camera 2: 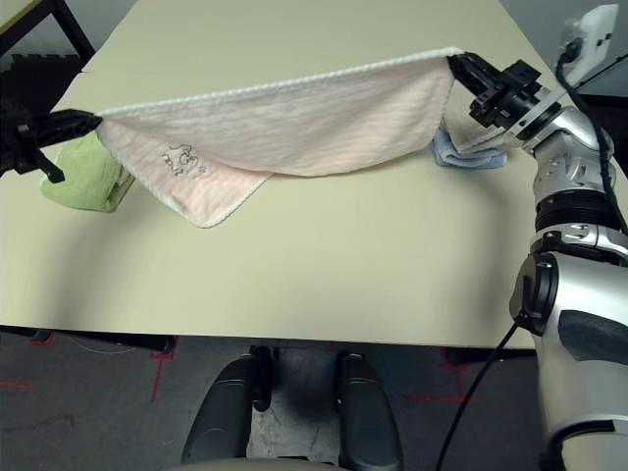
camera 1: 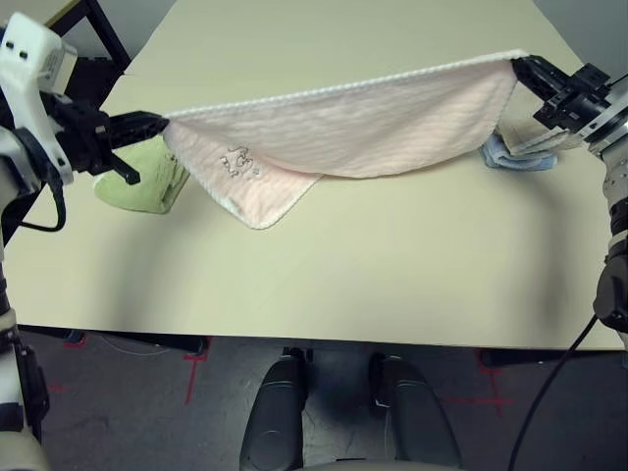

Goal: Fold the towel and set it aside.

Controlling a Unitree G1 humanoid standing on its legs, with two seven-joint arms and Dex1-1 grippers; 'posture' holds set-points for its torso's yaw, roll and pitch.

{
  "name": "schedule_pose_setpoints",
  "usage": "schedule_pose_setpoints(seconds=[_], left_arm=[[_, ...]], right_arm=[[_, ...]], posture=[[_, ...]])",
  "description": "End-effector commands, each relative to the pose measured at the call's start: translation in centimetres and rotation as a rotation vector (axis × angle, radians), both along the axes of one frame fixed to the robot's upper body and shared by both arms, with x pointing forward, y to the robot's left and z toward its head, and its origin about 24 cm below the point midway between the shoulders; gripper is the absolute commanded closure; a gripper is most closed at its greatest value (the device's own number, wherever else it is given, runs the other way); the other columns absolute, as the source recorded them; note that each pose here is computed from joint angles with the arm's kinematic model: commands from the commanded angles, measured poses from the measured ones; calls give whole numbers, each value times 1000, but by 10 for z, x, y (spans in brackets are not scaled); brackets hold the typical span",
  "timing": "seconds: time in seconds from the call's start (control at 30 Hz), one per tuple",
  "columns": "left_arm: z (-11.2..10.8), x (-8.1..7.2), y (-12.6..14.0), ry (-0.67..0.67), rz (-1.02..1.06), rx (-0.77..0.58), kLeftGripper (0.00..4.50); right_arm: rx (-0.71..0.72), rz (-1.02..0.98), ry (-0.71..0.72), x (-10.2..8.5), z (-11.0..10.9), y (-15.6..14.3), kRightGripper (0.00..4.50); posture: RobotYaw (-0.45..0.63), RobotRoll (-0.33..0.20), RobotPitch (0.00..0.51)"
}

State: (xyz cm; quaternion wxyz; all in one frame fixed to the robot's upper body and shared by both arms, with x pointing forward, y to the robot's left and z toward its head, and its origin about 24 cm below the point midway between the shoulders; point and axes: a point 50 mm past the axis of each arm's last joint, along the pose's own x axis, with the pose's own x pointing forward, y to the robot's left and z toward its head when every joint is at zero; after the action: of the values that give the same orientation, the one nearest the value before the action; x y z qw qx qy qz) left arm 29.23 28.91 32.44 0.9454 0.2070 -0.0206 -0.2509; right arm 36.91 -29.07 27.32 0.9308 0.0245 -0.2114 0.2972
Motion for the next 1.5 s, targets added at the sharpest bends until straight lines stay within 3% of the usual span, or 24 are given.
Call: schedule_pose_setpoints(seconds=[0.03,0.13,0.33,0.47,0.63,0.73,0.93,1.07,1.13,1.33,1.5], left_arm=[[9,4,7,-11,43,26,4428],[6,12,13,-6,78,43,4428],[-3,46,22,-108,272,-53,4428],[7,68,25,-260,398,-108,4428],[33,77,14,-405,402,-137,4428],[41,76,7,-464,313,-196,4428],[22,72,9,-429,149,-270,4428],[-3,64,17,-219,31,-188,4428],[-16,56,22,-98,-17,-140,4428],[-56,21,33,199,-94,-42,4428],[-82,-3,33,332,-124,-6,4428]], right_arm=[[73,12,67,-2,2,-10,4500],[4,-10,109,4,-2,-2,4500],[101,-212,49,25,14,21,4500],[133,-325,-5,31,28,32,4500],[180,-403,-135,26,56,30,4500],[197,-393,-196,20,66,24,4500],[237,-400,-218,11,57,1,4500],[183,-335,-164,7,44,-8,4500],[123,-237,-81,8,27,-8,4500],[-121,2,118,2,-25,-5,4500],[-379,158,217,-8,-56,0,4500]], posture=[[41,0,235],[35,0,250],[39,0,295],[48,0,326],[55,0,343],[41,0,350],[22,0,360],[22,0,360],[22,0,358],[19,0,336],[25,0,303]])
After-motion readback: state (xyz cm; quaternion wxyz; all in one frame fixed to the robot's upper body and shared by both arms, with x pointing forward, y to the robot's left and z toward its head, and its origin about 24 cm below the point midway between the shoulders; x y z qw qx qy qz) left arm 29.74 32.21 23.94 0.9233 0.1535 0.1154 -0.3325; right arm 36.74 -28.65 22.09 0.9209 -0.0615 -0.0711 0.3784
